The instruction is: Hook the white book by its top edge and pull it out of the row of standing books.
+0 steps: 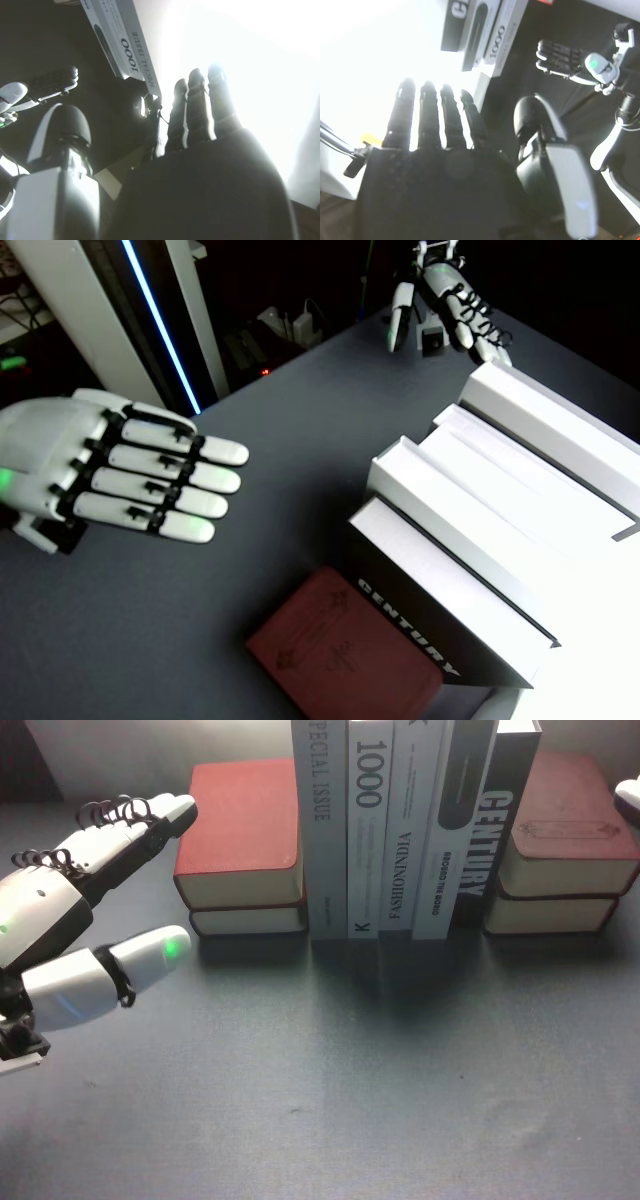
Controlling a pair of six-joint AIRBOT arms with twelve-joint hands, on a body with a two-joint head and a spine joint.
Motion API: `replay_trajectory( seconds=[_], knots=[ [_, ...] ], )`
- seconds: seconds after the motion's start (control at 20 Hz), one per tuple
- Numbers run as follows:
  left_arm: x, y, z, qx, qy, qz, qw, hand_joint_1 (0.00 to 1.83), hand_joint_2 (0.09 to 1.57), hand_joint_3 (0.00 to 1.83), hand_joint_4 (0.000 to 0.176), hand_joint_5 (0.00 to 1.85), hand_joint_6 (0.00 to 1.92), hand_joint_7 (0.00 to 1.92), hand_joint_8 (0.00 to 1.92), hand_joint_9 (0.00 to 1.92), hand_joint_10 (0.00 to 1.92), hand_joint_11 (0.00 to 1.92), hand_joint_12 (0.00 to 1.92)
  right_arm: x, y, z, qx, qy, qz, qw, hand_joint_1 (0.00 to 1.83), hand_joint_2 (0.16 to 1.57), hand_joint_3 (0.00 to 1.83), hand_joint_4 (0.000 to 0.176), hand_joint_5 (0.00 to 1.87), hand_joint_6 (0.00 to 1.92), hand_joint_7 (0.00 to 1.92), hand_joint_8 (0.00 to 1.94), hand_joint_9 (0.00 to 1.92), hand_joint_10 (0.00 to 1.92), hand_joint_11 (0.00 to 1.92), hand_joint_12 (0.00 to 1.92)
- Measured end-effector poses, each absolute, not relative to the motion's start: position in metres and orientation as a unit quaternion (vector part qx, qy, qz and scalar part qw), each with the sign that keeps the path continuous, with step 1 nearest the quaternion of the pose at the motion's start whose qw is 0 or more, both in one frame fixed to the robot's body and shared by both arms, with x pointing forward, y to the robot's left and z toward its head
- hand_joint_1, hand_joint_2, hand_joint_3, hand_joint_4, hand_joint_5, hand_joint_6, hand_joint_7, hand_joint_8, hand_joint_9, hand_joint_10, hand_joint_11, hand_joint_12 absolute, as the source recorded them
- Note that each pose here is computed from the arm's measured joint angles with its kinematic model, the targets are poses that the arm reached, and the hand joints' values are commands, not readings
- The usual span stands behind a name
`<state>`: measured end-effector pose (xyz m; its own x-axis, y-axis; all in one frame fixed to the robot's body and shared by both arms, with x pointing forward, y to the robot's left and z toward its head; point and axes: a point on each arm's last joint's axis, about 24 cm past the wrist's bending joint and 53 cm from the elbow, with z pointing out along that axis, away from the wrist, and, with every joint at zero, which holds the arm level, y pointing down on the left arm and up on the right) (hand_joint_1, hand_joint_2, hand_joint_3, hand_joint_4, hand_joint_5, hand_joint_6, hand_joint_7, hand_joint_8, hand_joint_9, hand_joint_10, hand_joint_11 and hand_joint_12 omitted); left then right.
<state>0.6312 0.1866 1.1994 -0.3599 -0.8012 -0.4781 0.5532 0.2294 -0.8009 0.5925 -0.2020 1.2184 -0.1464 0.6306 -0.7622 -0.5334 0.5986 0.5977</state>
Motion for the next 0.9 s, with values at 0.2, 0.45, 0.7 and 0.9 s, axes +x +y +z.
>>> replay_trajectory(
  seconds=[0.2, 0.45, 0.7, 0.9],
  knots=[
    [0.631, 0.186, 1.199, -0.111, 0.556, -0.610, 0.554, 0.15, 1.41, 0.01, 0.076, 0.00, 0.00, 0.00, 0.00, 0.00, 0.00, 0.00, 0.00, 0.595, -0.201, 1.218, 0.038, 0.613, 0.446, 0.651, 0.58, 1.44, 0.01, 0.000, 0.00, 0.00, 0.00, 0.00, 0.00, 0.00, 0.00, 0.00],
    [0.632, 0.186, 1.197, -0.110, 0.559, -0.608, 0.553, 0.13, 1.40, 0.00, 0.050, 0.00, 0.00, 0.00, 0.00, 0.00, 0.00, 0.00, 0.00, 0.612, -0.192, 1.241, 0.028, 0.588, 0.456, 0.668, 0.49, 1.47, 0.01, 0.000, 0.05, 0.02, 0.00, 0.00, 0.00, 0.00, 0.00, 0.00],
    [0.632, 0.189, 1.190, -0.117, 0.567, -0.602, 0.550, 0.05, 1.39, 0.00, 0.089, 0.00, 0.00, 0.00, 0.00, 0.00, 0.00, 0.00, 0.00, 0.631, -0.167, 1.263, 0.004, 0.568, 0.462, 0.681, 0.23, 1.49, 0.01, 0.000, 0.05, 0.02, 0.00, 0.00, 0.00, 0.00, 0.00, 0.00],
    [0.632, 0.190, 1.189, -0.117, 0.568, -0.602, 0.549, 0.11, 1.39, 0.00, 0.082, 0.00, 0.00, 0.00, 0.00, 0.00, 0.00, 0.00, 0.00, 0.651, -0.164, 1.294, 0.005, 0.540, 0.464, 0.702, 0.36, 1.45, 0.00, 0.000, 0.13, 0.05, 0.00, 0.00, 0.00, 0.00, 0.00, 0.00]
  ],
)
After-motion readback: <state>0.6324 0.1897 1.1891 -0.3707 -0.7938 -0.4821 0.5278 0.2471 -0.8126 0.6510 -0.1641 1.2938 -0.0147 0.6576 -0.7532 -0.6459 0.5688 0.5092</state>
